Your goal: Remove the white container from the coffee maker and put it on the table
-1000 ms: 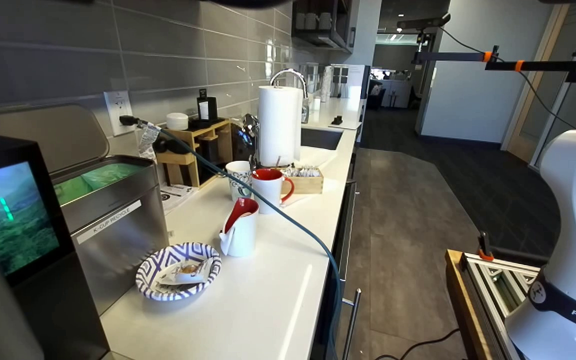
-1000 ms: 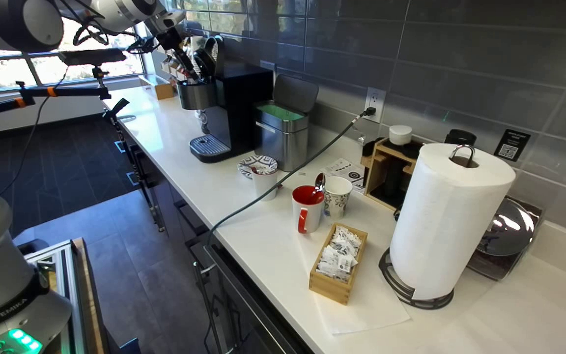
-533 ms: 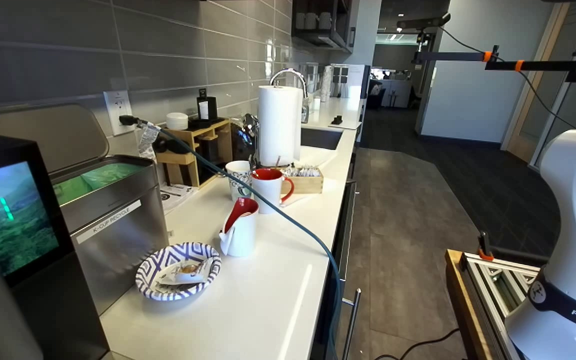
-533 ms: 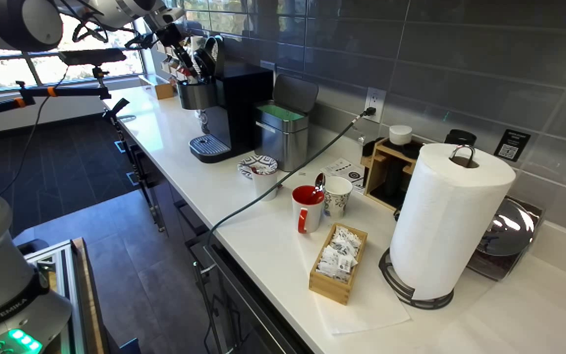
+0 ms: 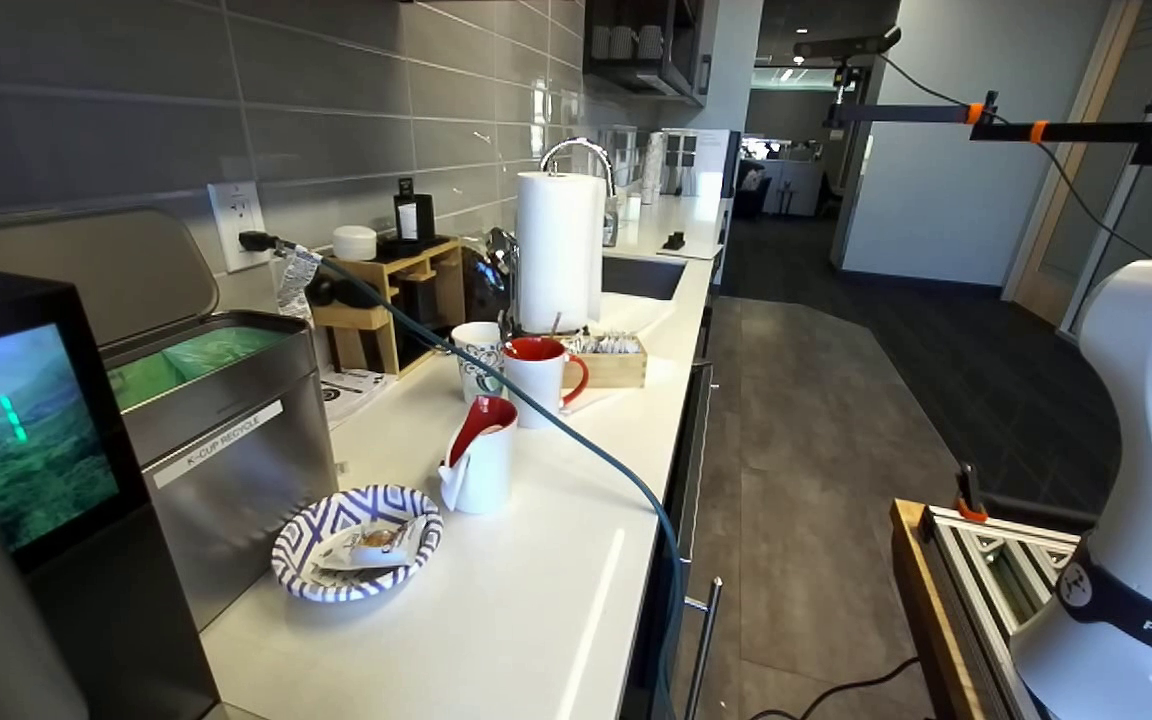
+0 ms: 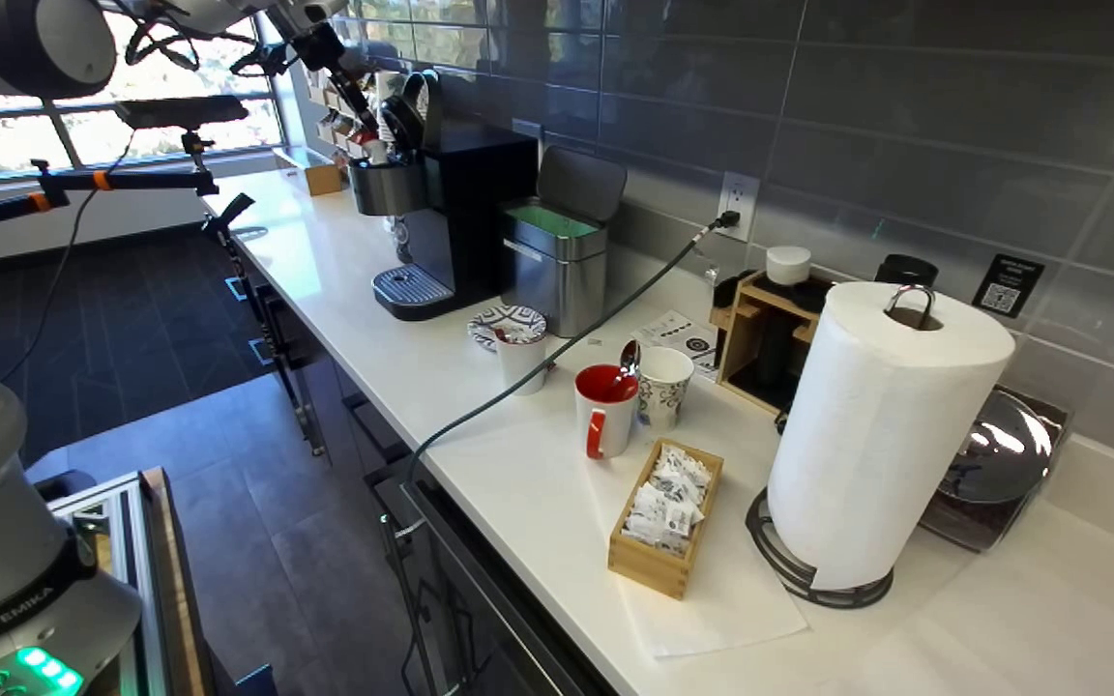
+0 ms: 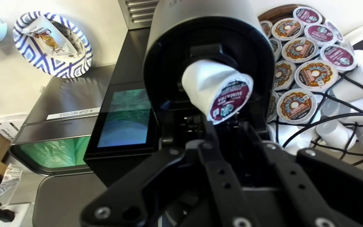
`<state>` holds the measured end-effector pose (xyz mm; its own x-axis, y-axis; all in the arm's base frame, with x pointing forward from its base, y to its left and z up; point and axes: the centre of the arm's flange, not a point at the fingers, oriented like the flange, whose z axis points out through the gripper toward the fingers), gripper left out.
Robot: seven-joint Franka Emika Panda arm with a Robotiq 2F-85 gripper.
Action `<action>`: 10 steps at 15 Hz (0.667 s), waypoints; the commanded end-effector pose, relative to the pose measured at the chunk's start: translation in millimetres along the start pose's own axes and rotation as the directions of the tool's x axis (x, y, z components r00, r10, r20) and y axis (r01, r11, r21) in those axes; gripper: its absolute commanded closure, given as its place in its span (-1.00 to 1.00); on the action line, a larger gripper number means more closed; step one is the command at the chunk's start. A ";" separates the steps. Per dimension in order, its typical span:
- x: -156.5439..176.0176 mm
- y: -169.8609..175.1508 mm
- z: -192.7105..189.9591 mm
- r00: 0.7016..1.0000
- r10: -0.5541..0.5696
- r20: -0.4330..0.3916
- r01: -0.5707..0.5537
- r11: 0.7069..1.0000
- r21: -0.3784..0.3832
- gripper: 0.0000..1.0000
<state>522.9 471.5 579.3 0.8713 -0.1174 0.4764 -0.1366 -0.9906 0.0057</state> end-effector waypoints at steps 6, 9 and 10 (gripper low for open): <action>2.6 -2.0 12.7 1.000 0.001 0.024 -0.001 1.000 -0.029 -0.91; 3.1 -0.4 19.4 0.999 0.009 0.034 -0.008 0.999 -0.035 -0.31; 3.0 -0.2 21.5 0.999 0.012 0.038 -0.011 0.999 -0.036 -0.31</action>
<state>530.7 468.7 566.4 0.8777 -0.1207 0.4638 -0.1488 -0.9886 0.0244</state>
